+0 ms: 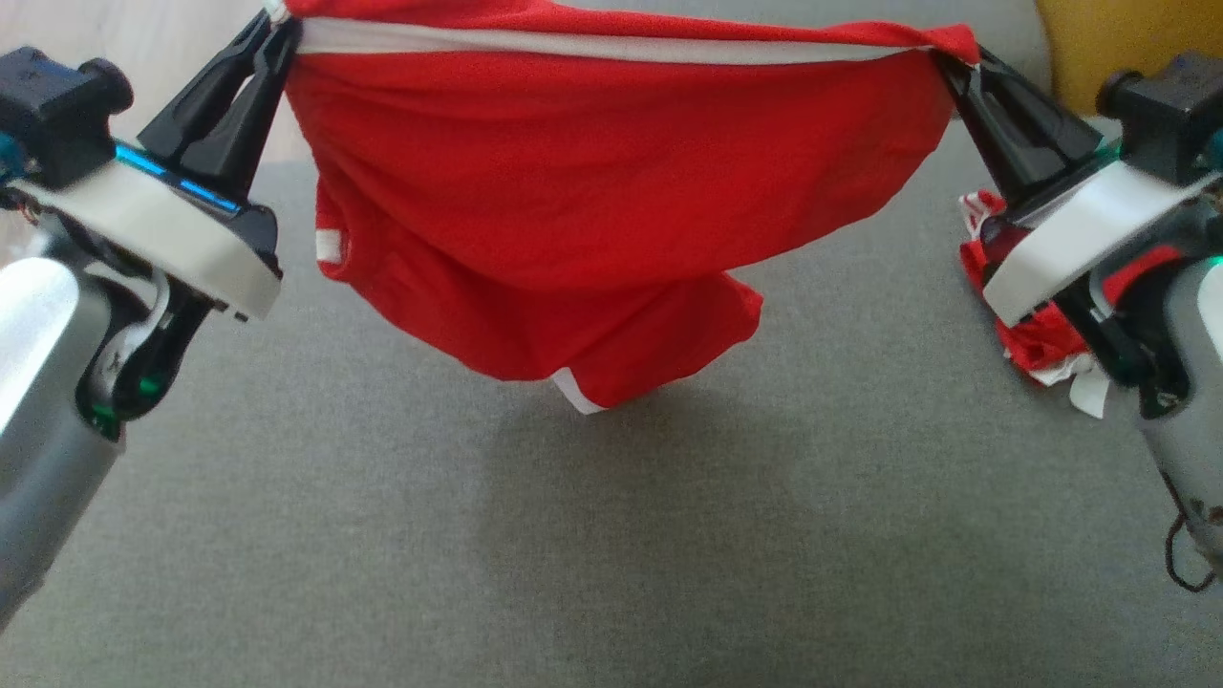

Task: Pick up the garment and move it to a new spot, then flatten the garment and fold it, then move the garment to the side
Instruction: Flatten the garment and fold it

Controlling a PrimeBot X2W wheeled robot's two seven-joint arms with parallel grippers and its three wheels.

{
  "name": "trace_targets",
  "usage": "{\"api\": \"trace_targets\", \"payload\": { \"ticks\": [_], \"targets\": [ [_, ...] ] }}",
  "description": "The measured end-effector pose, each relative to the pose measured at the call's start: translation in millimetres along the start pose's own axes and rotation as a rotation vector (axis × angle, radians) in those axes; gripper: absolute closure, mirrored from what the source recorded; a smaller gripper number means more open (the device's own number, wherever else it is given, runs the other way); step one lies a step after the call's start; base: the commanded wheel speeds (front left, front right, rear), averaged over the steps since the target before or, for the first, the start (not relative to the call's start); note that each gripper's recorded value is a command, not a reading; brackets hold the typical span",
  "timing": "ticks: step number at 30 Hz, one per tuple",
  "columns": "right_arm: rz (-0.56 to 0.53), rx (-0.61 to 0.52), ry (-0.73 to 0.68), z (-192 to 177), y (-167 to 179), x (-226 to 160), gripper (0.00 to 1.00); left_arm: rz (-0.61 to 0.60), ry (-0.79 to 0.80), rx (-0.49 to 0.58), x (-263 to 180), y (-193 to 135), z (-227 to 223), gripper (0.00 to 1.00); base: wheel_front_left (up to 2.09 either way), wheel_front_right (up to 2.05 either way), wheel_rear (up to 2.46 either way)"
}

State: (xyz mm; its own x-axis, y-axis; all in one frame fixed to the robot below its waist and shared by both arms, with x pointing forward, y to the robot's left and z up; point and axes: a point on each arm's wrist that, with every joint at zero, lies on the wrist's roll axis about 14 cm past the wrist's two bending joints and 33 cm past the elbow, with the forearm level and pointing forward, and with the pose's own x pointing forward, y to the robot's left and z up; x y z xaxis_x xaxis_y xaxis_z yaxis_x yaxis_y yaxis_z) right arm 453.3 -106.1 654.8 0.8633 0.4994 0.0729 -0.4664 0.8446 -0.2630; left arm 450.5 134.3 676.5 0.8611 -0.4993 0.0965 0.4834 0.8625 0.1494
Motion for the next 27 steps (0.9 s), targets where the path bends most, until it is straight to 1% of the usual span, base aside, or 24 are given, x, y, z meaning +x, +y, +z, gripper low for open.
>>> {"api": "trace_targets", "payload": {
  "ticks": [4,6,9,12,15,17,19,22,25,27],
  "targets": [
    [0.004,-0.003,0.068,-15.2,-7.0,17.6,1.0,-0.01,0.105,-0.001,19.1,5.7,-23.8,1.0,0.0,0.0,0.0],
    [-0.002,-0.026,0.072,-12.0,-18.1,35.4,1.0,-0.002,0.126,0.005,38.3,16.5,-26.0,1.0,0.0,0.0,0.0],
    [-0.027,-0.059,0.054,-0.7,-42.9,70.4,1.0,0.017,0.11,-0.008,75.9,37.1,-19.7,1.0,0.0,0.0,0.0],
    [-0.069,-0.101,0.049,1.4,-72.0,106.9,1.0,0.037,0.1,-0.025,113.9,58.3,-21.2,1.0,0.0,0.0,0.0],
    [-0.136,-0.102,0.013,1.0,-103.6,140.8,1.0,0.069,0.023,-0.058,151.9,78.4,-17.5,1.0,0.0,0.0,0.0],
    [-0.17,-0.092,-0.002,-7.3,-118.4,158.8,1.0,0.092,-0.041,-0.052,173.6,87.7,-15.3,1.0,0.0,0.0,0.0],
    [-0.182,-0.077,0.009,-27.4,-123.8,172.5,1.0,0.1,-0.072,-0.056,190.1,92.7,-24.0,1.0,0.0,0.0,0.0],
    [-0.169,-0.044,0.082,-79.0,-116.8,181.9,1.0,0.103,-0.07,-0.123,202.8,91.6,-60.1,1.0,0.0,0.0,0.0],
    [-0.152,-0.012,0.173,-127.0,-104.9,178.3,1.0,0.105,-0.006,-0.151,202.0,85.1,-105.1,1.0,0.0,0.0,0.0],
    [-0.134,-0.012,0.238,-154.3,-96.2,171.3,1.0,0.1,0.029,-0.201,197.4,74.3,-128.4,1.0,0.0,0.0,0.0]
  ]
}}
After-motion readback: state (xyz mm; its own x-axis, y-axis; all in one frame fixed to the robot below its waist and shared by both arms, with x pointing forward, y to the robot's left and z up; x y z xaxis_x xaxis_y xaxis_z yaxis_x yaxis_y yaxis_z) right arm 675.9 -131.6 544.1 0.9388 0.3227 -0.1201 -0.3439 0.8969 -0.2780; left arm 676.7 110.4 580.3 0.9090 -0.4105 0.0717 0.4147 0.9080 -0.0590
